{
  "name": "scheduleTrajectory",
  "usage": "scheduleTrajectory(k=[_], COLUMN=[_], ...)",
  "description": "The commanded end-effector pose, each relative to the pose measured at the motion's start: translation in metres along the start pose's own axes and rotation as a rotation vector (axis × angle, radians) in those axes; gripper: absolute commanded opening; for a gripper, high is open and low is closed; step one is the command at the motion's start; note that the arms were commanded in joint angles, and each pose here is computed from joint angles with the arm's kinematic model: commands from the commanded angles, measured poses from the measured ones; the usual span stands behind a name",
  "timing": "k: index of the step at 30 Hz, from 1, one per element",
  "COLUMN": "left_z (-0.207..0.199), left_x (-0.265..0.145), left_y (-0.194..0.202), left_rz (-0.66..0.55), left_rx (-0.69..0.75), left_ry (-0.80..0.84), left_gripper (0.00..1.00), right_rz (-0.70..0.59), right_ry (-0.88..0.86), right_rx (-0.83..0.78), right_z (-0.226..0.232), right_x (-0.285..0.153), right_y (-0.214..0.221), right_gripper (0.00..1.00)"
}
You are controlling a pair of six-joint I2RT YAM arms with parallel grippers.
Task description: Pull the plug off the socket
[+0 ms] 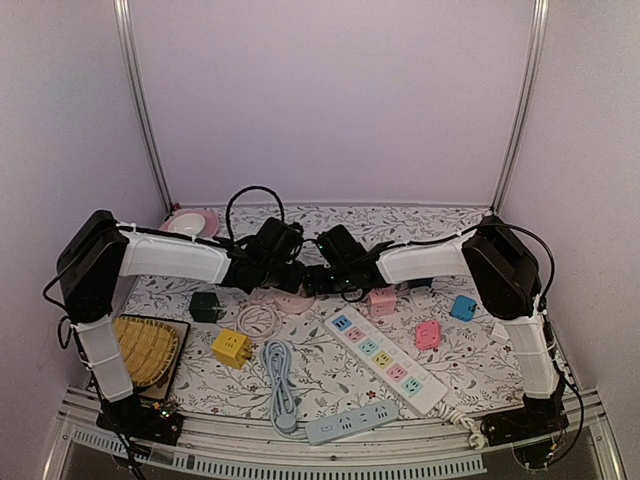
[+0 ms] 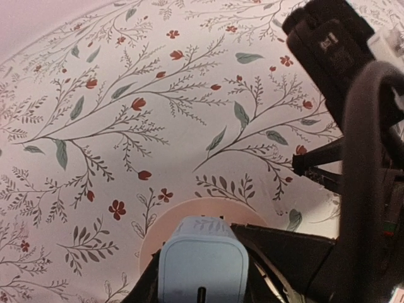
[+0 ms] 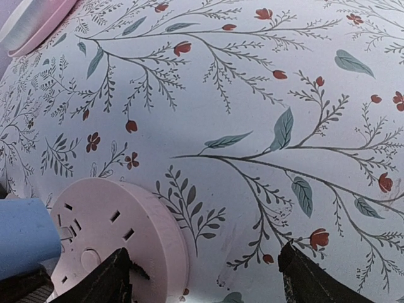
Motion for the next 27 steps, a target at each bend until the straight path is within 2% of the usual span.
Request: scheduleTrajectory(k=[1,11,22,27], left_z=[0.004,0.046,0.087,0.091], left_x=[-0.013,-0.013,0.021,0.03], left_y=[-0.028,-0.029,0.015,0.027], left_rz=[-0.046,-0.017,0.091,0.121], left_rx=[-0.074,-0.24,-0.414,-0.426], left_ry=[0.098,0.138,0.2,0.2], left_gripper=[0.0,0.0,0.0,0.12], right_rz=[0.221,0.162,0.02,-0.052], right_ry=[0.163,0.113,-0.034,-0.085], right_rx=[-0.074,-0.073,-0.06,-0.049], right_z=[-0.044,-0.032,-0.007,-0.004], right_x=[0.022,-0.005,-0.071,-0.108], right_y=[0.068,0.043,0.0,-0.014], right_gripper=[0.81,0.81,0.81,0.81])
Point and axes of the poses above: each gripper's point midway between its finger pads, its own x axis out along the fingers, its own z axis along the line the jaws close on, y = z × x, the point moved 4 cm from there along -x, back along the fingers, and after that the axes turned 1 degree about x, right-handed, at the moved point
